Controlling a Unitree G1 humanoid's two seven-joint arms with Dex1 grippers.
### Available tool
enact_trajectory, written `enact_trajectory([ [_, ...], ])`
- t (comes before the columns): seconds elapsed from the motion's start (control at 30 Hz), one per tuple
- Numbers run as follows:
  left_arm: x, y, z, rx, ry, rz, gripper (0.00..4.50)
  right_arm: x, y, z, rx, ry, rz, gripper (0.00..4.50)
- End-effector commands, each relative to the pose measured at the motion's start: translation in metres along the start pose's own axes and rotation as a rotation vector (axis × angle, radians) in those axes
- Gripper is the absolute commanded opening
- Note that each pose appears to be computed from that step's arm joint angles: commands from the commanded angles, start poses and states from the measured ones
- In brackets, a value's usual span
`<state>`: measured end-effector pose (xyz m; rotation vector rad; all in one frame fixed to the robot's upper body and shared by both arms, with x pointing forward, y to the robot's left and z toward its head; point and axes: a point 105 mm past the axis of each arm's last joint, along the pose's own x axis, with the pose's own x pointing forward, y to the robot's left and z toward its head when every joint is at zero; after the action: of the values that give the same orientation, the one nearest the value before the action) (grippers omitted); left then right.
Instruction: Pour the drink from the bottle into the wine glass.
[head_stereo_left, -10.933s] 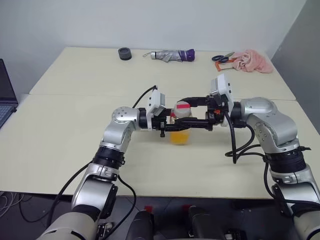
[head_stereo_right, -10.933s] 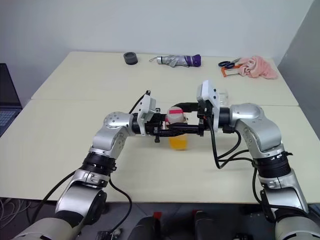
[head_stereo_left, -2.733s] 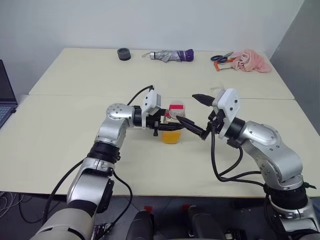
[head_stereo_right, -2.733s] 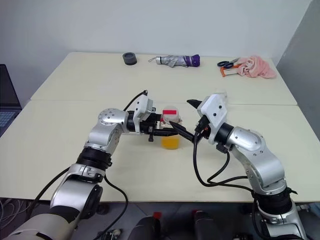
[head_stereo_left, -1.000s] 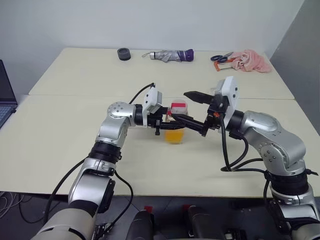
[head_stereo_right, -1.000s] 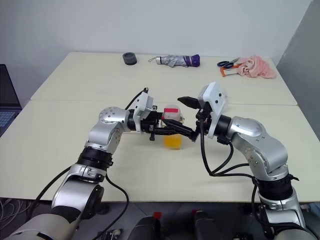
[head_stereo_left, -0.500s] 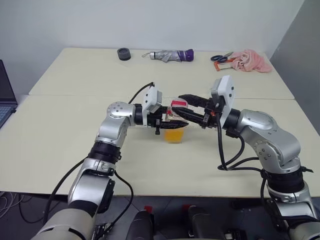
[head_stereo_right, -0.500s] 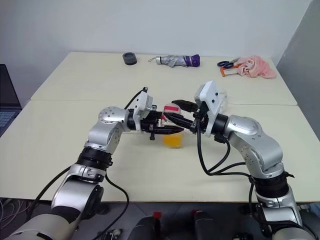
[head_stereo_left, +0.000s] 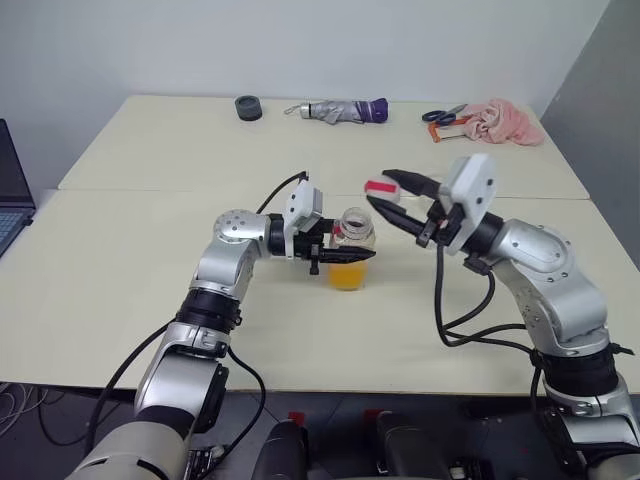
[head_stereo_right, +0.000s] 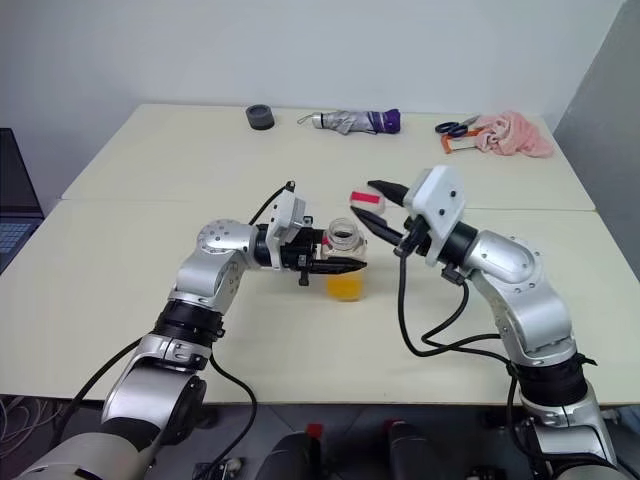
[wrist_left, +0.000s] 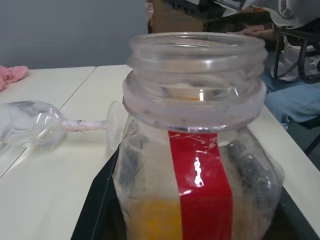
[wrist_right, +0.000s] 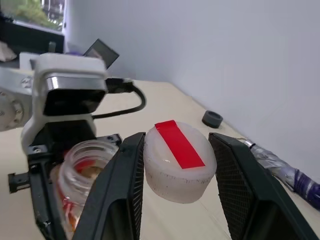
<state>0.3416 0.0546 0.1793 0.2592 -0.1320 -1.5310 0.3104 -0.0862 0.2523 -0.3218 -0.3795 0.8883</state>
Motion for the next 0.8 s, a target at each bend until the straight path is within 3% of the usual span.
enact_trajectory([
  [0.03, -0.003, 0.003, 0.016, 0.049, -0.036, 0.023, 1.70, -0.029, -0.014, 0.000, 0.018, 0.039, -0.078, 1.69],
  [0.27, -0.015, 0.011, 0.019, 0.024, -0.062, 0.110, 1.70, -0.141, -0.046, -0.102, 0.070, 0.486, -0.427, 1.69],
  [0.37, -0.020, 0.010, 0.020, 0.015, -0.062, 0.124, 1.70, -0.159, -0.033, -0.127, 0.150, 0.550, -0.438, 1.69],
  [0.5, -0.023, 0.010, 0.020, 0.011, -0.059, 0.136, 1.70, -0.161, -0.024, -0.135, 0.187, 0.549, -0.428, 1.69],
  [0.77, -0.059, 0.029, 0.025, -0.017, -0.069, 0.327, 1.70, -0.158, -0.023, -0.119, 0.244, 0.487, -0.368, 4.48],
  [0.8, -0.067, 0.032, 0.025, -0.019, -0.071, 0.371, 1.70, -0.157, -0.018, -0.115, 0.241, 0.491, -0.325, 4.50],
])
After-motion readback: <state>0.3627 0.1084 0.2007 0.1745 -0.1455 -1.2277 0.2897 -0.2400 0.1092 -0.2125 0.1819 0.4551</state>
